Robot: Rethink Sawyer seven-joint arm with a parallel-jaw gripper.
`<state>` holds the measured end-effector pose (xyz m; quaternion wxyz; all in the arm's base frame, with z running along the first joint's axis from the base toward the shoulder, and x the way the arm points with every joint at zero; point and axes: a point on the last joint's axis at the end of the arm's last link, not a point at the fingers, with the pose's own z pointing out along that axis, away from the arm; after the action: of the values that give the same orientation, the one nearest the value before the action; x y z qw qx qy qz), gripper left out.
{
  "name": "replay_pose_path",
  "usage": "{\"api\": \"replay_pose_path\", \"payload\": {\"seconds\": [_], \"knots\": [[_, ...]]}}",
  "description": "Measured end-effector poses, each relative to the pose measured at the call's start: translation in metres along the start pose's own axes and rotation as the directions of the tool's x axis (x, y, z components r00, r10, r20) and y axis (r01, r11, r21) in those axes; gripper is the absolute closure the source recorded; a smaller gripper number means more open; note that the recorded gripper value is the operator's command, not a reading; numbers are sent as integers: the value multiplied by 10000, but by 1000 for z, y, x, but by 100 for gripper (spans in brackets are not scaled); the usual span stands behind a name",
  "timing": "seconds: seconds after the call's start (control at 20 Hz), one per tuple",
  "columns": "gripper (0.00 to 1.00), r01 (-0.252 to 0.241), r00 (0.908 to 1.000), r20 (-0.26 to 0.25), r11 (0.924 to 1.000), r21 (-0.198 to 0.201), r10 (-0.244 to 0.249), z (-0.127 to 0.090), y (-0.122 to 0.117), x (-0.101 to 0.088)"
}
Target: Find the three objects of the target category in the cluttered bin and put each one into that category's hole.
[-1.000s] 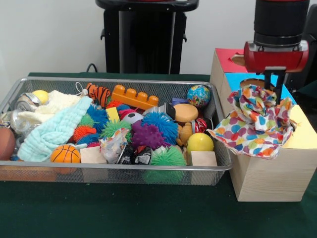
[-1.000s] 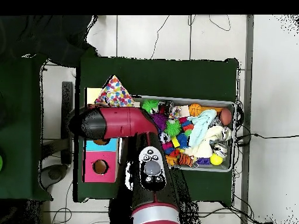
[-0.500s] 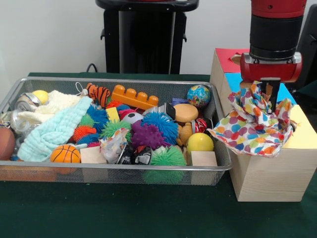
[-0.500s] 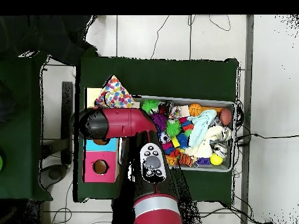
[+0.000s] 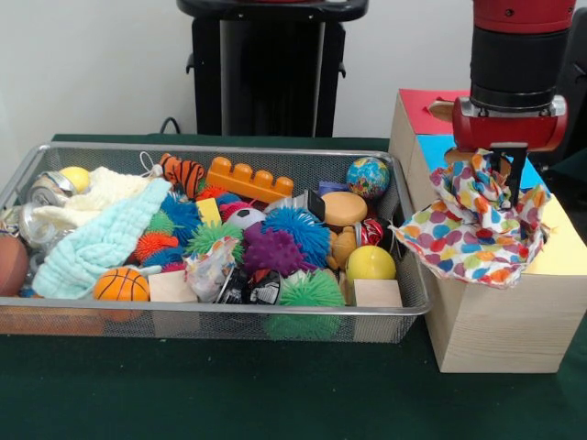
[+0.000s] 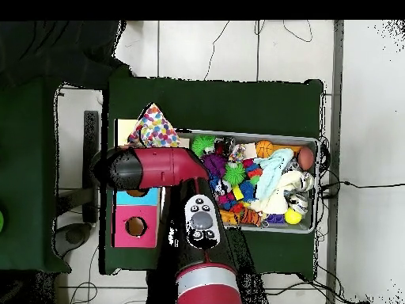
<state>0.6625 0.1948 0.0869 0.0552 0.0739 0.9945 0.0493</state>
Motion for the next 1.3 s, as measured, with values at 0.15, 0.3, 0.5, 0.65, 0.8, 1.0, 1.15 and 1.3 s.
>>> {"api": "replay_pose_path", "payload": {"seconds": [0.15, 0.3, 0.5, 0.65, 0.8, 1.0, 1.15, 1.3], "knots": [[100, 37, 10000, 27, 10000, -8, -37, 0, 2, 1], [100, 74, 9999, 85, 10000, -26, -74, 1, 5, 1], [100, 101, 9998, 154, 9999, -59, -100, 2, 9, 1], [100, 103, 9998, 182, 9999, -69, -101, 2, 9, 1], [100, 91, 9998, 184, 9999, -75, -90, 2, 9, 0], [100, 72, 9998, 183, 9999, -86, -70, 3, 10, 0], [100, 72, 9998, 186, 9999, -87, -70, 3, 10, -1], [100, 93, 9997, 207, 9999, -94, -91, 3, 11, -1]]}}
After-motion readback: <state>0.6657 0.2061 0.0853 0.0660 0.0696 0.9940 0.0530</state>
